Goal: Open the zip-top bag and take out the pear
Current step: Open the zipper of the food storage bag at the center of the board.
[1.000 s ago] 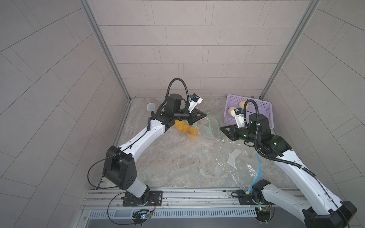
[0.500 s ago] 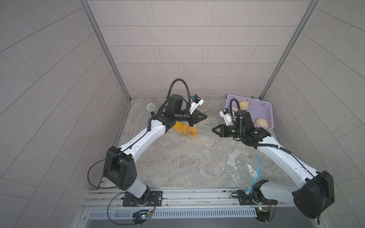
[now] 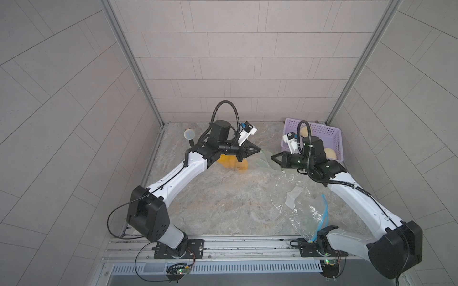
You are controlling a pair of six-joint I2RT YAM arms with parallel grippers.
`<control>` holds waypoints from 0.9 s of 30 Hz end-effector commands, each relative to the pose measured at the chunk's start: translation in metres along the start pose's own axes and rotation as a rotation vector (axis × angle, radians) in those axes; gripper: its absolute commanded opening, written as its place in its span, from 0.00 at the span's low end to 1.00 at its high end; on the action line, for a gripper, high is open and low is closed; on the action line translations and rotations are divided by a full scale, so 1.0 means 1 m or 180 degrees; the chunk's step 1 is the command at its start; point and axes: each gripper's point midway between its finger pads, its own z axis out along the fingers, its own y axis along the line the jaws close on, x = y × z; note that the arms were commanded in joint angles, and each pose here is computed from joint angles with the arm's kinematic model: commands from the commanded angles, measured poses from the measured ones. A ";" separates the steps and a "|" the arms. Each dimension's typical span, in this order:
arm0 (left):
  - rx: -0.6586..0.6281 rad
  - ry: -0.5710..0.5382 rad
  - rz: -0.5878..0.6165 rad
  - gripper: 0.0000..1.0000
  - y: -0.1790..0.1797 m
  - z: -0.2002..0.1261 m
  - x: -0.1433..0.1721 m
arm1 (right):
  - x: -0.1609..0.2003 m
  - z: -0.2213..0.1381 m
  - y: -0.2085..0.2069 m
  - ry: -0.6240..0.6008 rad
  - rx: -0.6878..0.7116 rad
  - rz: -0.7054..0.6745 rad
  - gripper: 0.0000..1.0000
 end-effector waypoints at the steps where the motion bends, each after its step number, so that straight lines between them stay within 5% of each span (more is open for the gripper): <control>1: 0.0048 -0.0014 0.0120 0.00 -0.020 -0.004 0.002 | 0.004 0.006 -0.003 0.0096 -0.0057 0.0095 0.10; 6: -0.0004 0.0085 0.0118 0.00 -0.035 0.000 0.020 | 0.026 0.023 0.012 0.0354 -0.0421 0.0107 0.10; 14: 0.0036 0.0197 0.0106 0.00 -0.059 0.008 0.041 | 0.061 0.029 -0.013 0.0374 -0.0204 0.0357 0.14; 24: -0.0083 0.0739 -0.0426 0.00 -0.112 0.040 0.171 | 0.083 0.026 -0.044 0.0239 -0.0148 0.0743 0.36; 25: -0.0137 0.0747 -0.0528 0.03 -0.112 0.041 0.177 | 0.088 0.027 -0.048 0.0251 -0.0153 0.0811 0.37; 27: 0.0031 0.0681 -0.0748 0.24 -0.123 0.045 0.180 | 0.094 0.030 -0.049 0.0308 -0.0216 0.0860 0.37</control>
